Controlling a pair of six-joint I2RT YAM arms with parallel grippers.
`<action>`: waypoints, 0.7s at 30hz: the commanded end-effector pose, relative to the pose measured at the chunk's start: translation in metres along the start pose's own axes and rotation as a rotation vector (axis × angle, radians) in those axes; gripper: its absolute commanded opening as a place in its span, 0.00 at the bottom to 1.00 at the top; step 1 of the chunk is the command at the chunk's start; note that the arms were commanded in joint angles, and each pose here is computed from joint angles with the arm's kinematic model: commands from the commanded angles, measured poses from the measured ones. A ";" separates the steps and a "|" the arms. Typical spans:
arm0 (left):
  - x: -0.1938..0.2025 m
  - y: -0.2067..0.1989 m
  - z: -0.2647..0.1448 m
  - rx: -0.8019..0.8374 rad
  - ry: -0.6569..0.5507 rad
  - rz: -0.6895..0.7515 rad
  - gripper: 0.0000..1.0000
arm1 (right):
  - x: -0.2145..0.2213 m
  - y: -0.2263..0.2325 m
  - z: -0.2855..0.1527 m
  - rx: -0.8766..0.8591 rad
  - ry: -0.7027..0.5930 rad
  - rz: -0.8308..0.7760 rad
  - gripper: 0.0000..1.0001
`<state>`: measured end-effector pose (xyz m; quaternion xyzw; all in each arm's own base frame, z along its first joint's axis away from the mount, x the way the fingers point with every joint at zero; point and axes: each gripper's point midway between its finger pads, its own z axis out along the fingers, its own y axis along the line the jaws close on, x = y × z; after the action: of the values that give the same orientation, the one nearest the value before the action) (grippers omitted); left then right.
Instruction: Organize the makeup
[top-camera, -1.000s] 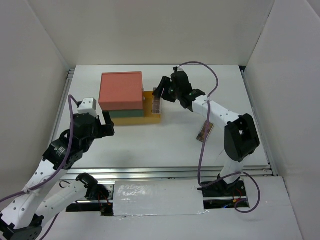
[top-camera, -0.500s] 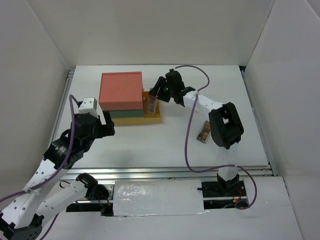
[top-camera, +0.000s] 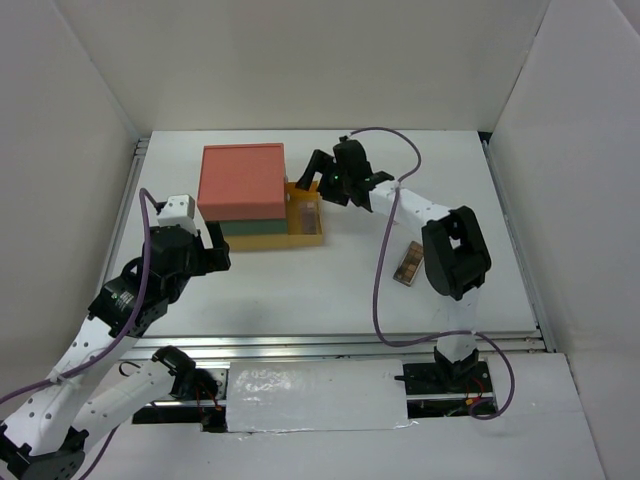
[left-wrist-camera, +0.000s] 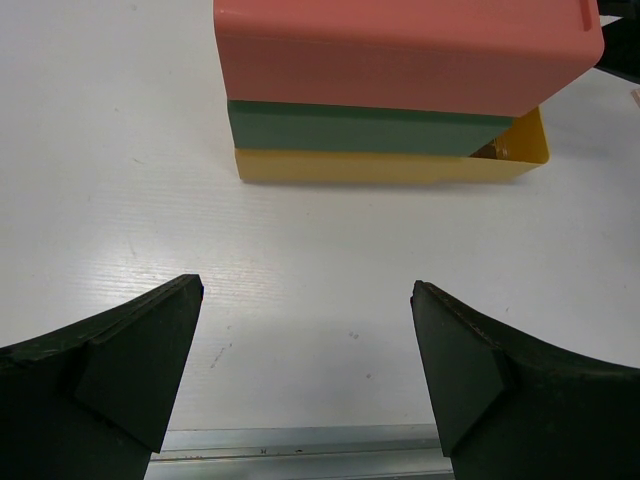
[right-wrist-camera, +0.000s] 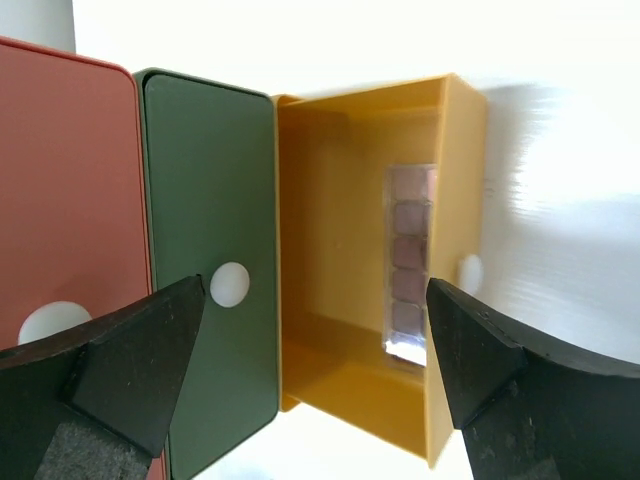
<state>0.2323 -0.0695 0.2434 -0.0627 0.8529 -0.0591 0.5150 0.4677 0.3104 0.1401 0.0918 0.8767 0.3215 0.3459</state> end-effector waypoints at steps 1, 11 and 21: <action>-0.008 -0.003 0.000 0.016 -0.032 -0.017 0.99 | -0.051 0.005 -0.049 0.020 -0.137 0.009 1.00; -0.008 -0.006 0.000 0.031 -0.023 -0.016 0.99 | -0.012 -0.177 -0.188 0.671 -0.246 0.230 1.00; -0.008 -0.005 -0.002 0.037 -0.021 -0.023 0.99 | 0.056 -0.244 -0.206 0.906 -0.131 0.254 1.00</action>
<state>0.2326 -0.0722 0.2407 -0.0593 0.8571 -0.0677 0.5072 0.3097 0.0521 0.0799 0.3419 0.8938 -0.0221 0.2893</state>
